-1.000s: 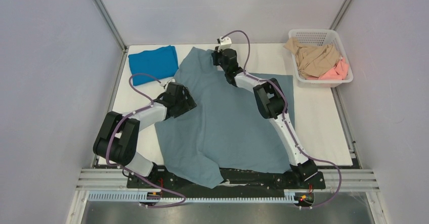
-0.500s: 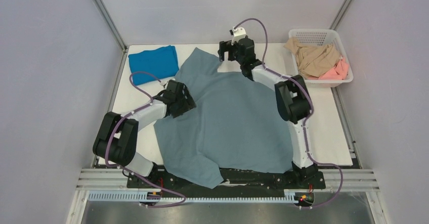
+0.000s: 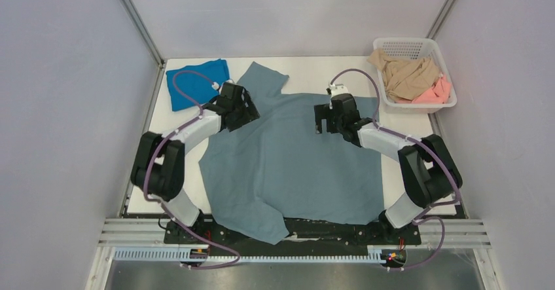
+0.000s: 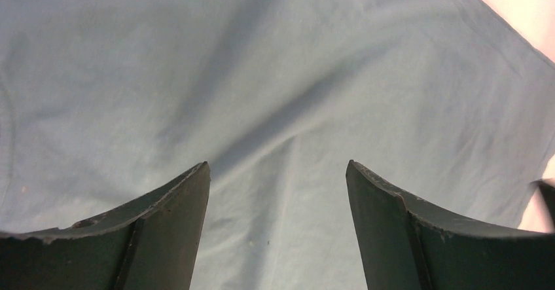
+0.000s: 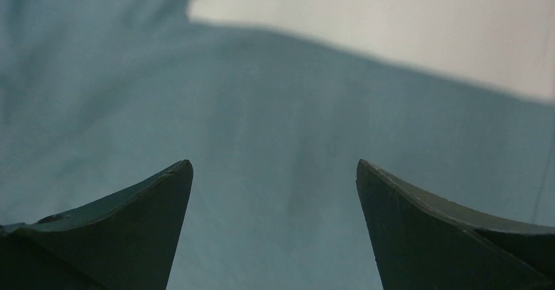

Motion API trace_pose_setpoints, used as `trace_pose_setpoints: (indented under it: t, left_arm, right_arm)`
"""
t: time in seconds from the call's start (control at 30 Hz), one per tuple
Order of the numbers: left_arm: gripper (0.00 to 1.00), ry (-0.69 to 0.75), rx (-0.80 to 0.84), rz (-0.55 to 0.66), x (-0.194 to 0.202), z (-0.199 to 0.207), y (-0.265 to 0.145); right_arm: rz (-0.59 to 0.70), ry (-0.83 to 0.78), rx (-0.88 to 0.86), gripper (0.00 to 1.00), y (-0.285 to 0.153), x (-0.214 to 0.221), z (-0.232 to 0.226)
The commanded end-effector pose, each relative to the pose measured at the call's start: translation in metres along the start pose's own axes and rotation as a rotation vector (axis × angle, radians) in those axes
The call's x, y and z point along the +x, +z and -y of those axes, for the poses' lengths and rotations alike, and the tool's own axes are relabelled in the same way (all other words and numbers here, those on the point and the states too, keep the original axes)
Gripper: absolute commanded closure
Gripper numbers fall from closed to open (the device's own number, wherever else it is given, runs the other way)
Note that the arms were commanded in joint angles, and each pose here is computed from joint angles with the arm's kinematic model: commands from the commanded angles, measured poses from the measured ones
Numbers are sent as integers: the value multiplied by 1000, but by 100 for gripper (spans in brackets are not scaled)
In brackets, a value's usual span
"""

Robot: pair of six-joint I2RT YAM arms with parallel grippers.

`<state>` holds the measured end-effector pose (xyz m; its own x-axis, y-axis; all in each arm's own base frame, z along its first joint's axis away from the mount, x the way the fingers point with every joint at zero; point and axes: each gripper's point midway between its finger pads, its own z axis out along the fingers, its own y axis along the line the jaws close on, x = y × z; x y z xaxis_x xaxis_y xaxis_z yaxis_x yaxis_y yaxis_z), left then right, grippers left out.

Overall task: Fold and stack the t-shirts
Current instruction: Flatten out the tshirt

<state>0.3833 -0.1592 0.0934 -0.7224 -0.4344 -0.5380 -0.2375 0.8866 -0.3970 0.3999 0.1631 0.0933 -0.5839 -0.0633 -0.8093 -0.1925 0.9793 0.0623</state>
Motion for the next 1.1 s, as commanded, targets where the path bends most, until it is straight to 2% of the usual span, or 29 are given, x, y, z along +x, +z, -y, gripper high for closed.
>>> trace_pose_setpoints:
  t: [0.0, 0.23, 0.4, 0.53, 0.77, 0.93, 1.07]
  left_arm:
    - [18, 50, -66, -47, 6, -7, 38]
    - [19, 31, -161, -113, 2, -16, 89]
    - [19, 12, -193, -136, -13, -22, 118]
    - [19, 6, -184, -155, -33, -17, 138]
    - [19, 51, -143, -114, -71, 10, 173]
    - [19, 86, -79, -134, -85, 32, 176]
    - [19, 138, -22, -107, -93, 59, 135]
  right_arm:
    - [-94, 9, 83, 2, 8, 36, 21]
    - [-172, 35, 137, 2, 37, 59, 41]
    - [-193, 34, 137, 2, 65, 57, 49]
    - [-168, 33, 146, 2, 90, 37, 56]
    - [-71, 14, 151, 2, 112, -19, 61]
    - [-9, 1, 109, 2, 92, -60, 52]
    - [83, 24, 89, 2, 42, -80, 45]
